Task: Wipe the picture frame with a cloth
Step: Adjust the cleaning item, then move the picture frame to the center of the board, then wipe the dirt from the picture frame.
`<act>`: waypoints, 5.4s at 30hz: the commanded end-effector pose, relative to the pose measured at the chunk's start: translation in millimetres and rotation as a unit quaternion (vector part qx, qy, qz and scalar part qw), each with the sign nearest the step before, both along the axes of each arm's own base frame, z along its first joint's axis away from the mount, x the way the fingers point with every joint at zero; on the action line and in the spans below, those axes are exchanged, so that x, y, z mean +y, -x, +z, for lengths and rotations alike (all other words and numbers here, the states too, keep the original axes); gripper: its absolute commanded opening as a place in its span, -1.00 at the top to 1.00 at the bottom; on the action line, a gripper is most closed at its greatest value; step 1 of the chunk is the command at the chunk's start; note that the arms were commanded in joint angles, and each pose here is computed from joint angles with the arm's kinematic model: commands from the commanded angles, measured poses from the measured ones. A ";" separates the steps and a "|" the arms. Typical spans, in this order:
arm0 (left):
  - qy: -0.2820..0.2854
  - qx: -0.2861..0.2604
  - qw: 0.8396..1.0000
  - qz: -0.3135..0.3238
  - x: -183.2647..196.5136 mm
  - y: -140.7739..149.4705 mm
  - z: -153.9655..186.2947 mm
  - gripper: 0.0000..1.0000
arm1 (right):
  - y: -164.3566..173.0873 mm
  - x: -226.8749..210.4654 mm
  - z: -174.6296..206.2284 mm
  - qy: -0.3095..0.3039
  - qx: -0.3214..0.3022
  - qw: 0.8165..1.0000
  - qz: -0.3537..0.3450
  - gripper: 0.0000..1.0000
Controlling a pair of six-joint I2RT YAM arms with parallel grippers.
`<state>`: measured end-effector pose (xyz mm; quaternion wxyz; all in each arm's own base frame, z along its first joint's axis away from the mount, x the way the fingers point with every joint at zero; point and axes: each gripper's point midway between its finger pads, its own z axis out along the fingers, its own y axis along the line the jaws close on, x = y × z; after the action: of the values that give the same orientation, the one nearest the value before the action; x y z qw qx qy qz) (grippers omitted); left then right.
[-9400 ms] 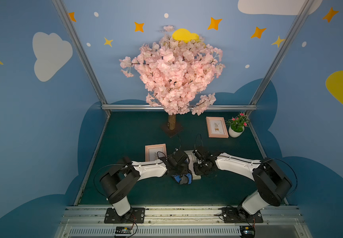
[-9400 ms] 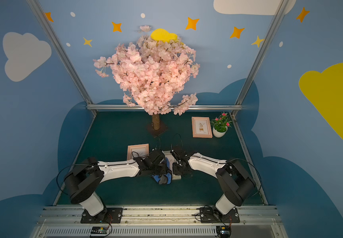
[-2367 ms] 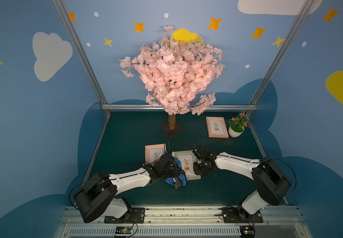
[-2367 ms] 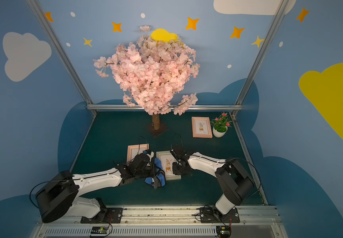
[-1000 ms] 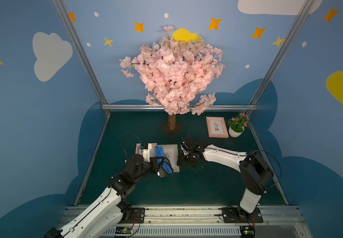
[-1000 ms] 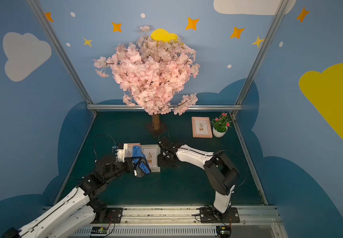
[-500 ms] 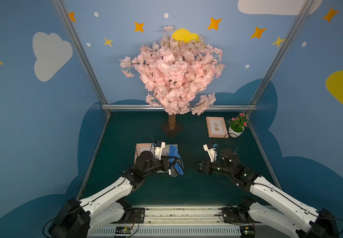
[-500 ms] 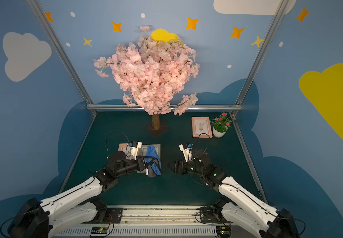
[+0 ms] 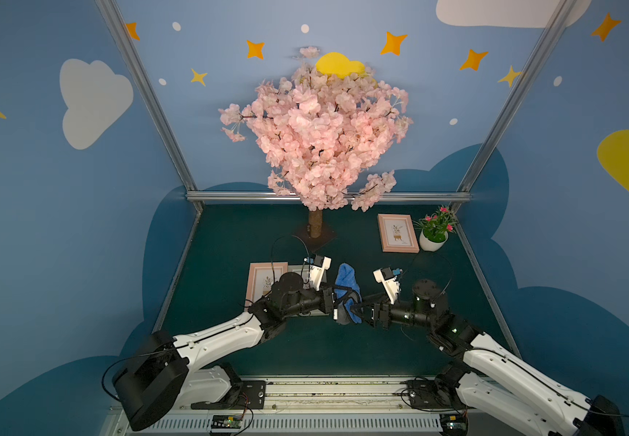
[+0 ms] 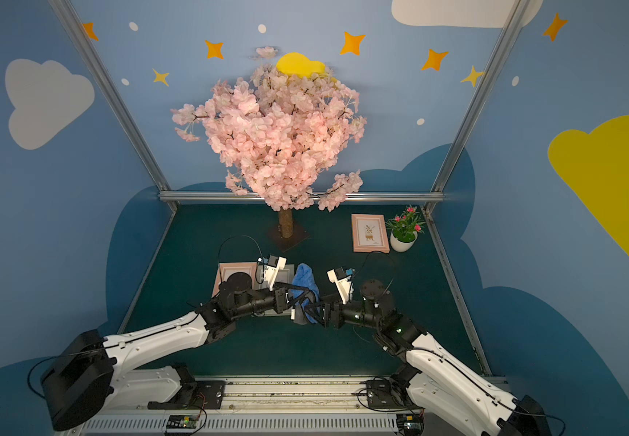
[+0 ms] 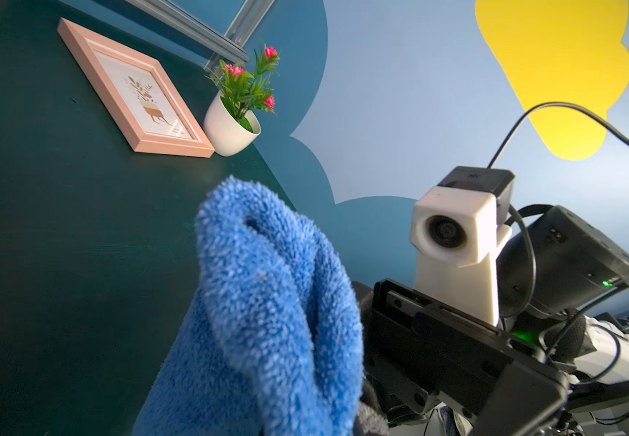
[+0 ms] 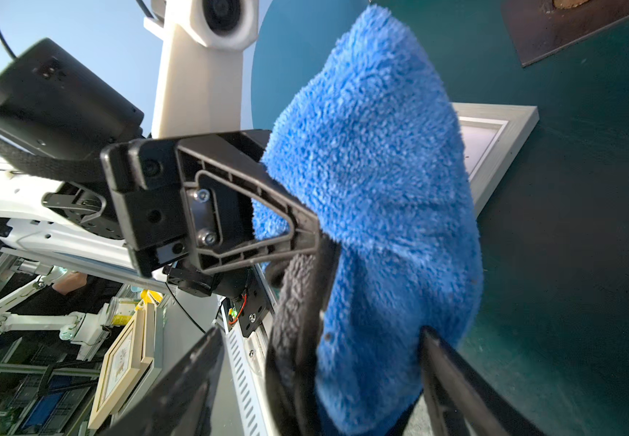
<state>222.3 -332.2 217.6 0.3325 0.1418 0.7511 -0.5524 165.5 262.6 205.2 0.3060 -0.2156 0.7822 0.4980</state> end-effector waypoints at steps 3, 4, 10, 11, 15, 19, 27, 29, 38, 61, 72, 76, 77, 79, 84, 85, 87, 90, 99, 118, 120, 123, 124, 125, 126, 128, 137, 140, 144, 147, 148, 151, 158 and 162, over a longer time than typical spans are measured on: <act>0.040 -0.025 0.999 -0.025 -14.4 5.9 28.1 0.86 | 1.3 9.4 10.5 -0.008 -0.019 0.999 0.025 -0.36; 0.041 -0.026 0.998 -0.029 -15.9 7.3 29.6 0.86 | 1.6 11.2 9.6 -0.007 -0.016 0.999 0.029 -0.28; 0.045 -0.029 0.998 -0.040 -21.9 11.6 33.1 0.83 | -5.8 14.4 8.8 0.004 -0.020 1.000 0.015 0.11; 0.044 -0.028 0.998 -0.039 -21.9 11.2 31.4 0.81 | -8.4 14.3 8.6 0.010 -0.019 1.000 0.009 0.26; 0.036 -0.024 0.999 -0.028 -19.5 8.5 24.3 0.69 | -16.5 13.1 5.7 0.028 -0.013 0.999 -0.010 0.75; 0.022 -0.021 1.000 0.007 -8.9 0.3 12.8 0.33 | -24.8 10.3 1.4 0.048 -0.008 0.998 -0.032 0.99; -0.061 0.028 0.986 0.151 64.9 -37.0 -21.2 -0.50 | -54.0 -13.4 -8.1 0.121 -0.005 0.987 -0.111 1.00; -0.069 0.036 0.980 0.185 88.9 -41.3 -25.3 -0.64 | -68.8 -27.6 -12.1 0.160 -0.009 0.977 -0.144 1.00; -0.086 0.034 0.968 0.233 133.3 -31.6 -38.5 -0.76 | -184.9 -117.9 -29.8 0.331 0.038 0.878 -0.344 1.00; -0.113 0.029 0.977 0.179 120.9 -14.8 -58.3 -0.86 | -359.8 -172.0 -136.3 0.419 0.171 0.811 -0.370 1.00; -0.121 0.030 0.976 0.180 114.1 -20.5 -61.5 -0.86 | -316.8 -157.6 -196.3 0.437 0.298 0.791 -0.306 1.00; -0.124 0.025 0.974 0.186 115.4 -23.0 -58.4 -0.86 | -290.8 -156.6 -205.7 0.430 0.318 0.783 -0.317 1.00; -0.126 0.024 0.974 0.186 115.3 -23.1 -57.9 -0.86 | -285.7 -155.8 -206.8 0.427 0.318 0.784 -0.318 1.00; -0.131 0.025 0.973 0.188 116.3 -24.0 -59.8 -0.86 | -271.7 -152.4 -206.6 0.430 0.318 0.783 -0.319 1.00; -0.152 0.042 0.969 0.192 116.2 -28.3 -69.5 -0.86 | -232.3 -136.5 -200.4 0.429 0.319 0.785 -0.313 1.00; -0.156 0.046 0.967 0.194 116.1 -29.3 -71.5 -0.86 | -223.5 -133.9 -199.4 0.430 0.319 0.785 -0.313 1.00; -0.166 0.055 0.965 0.193 114.4 -31.4 -75.5 -0.85 | -201.1 -127.8 -197.6 0.432 0.319 0.784 -0.310 1.00; -0.182 0.068 0.962 0.193 110.7 -35.3 -81.0 -0.84 | -164.0 -121.6 -195.5 0.441 0.320 0.780 -0.309 1.00; -0.244 0.103 0.952 0.152 64.4 -40.8 -108.7 -0.76 | -77.6 -85.7 -190.6 0.431 0.319 0.797 -0.277 1.00; -0.377 0.147 0.912 0.072 -45.6 -32.7 -171.0 -0.57 | -112.7 -150.5 -114.2 0.395 0.256 0.826 -0.309 1.00; -0.388 0.151 0.907 0.069 -50.9 -34.0 -178.6 -0.51 | -116.9 -160.8 -116.1 0.397 0.260 0.821 -0.317 1.00; -0.407 0.155 0.898 0.070 -54.2 -36.7 -187.7 -0.47 | -117.7 -170.2 -128.0 0.399 0.278 0.813 -0.319 1.00; -0.413 0.155 0.894 0.073 -53.6 -38.7 -189.7 -0.46 | -116.8 -170.3 -133.2 0.400 0.282 0.812 -0.316 1.00; -0.422 0.157 0.890 0.077 -52.2 -39.5 -192.7 -0.45 | -114.8 -169.3 -138.5 0.400 0.285 0.813 -0.313 1.00; -0.428 0.158 0.887 0.079 -51.4 -40.1 -195.4 -0.44 | -112.6 -168.4 -142.8 0.400 0.289 0.812 -0.310 1.00; -0.434 0.161 0.883 0.078 -51.4 -40.5 -200.7 -0.41 | -106.5 -166.3 -151.4 0.400 0.301 0.811 -0.303 1.00; -0.471 0.162 0.861 0.108 -22.1 -43.8 -207.3 -0.04 | -75.1 -149.2 -161.3 0.402 0.317 0.815 -0.270 1.00; -0.463 0.160 0.864 0.114 -12.0 -42.0 -204.5 0.02 | -67.0 -136.7 -160.6 0.403 0.317 0.820 -0.254 1.00; -0.460 0.156 0.866 0.120 -0.7 -39.9 -200.6 0.06 | -59.9 -125.1 -155.3 0.407 0.309 0.825 -0.242 1.00; -0.458 0.152 0.867 0.123 3.7 -38.7 -198.3 0.07 | -58.2 -125.9 -145.2 0.418 0.296 0.824 -0.242 1.00; -0.458 0.152 0.867 0.122 3.5 -38.1 -198.5 0.09 | -58.3 -126.9 -139.5 0.423 0.289 0.824 -0.243 1.00; -0.461 0.154 0.866 0.119 3.1 -37.5 -201.9 0.15 | -59.1 -123.8 -119.4 0.427 0.260 0.833 -0.239 1.00; -0.456 0.158 0.869 0.114 -0.1 -36.3 -206.8 0.20 | -50.3 -97.7 -124.2 0.392 0.282 0.852 -0.202 1.00; -0.459 0.161 0.867 0.111 0.1 -35.0 -211.9 0.24 | -47.7 -81.5 -142.1 0.380 0.307 0.854 -0.178 1.00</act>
<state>262.8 -343.2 23.3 0.1826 0.0976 0.9676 -0.1446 218.5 167.9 74.4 0.0527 -0.0075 0.9918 0.1159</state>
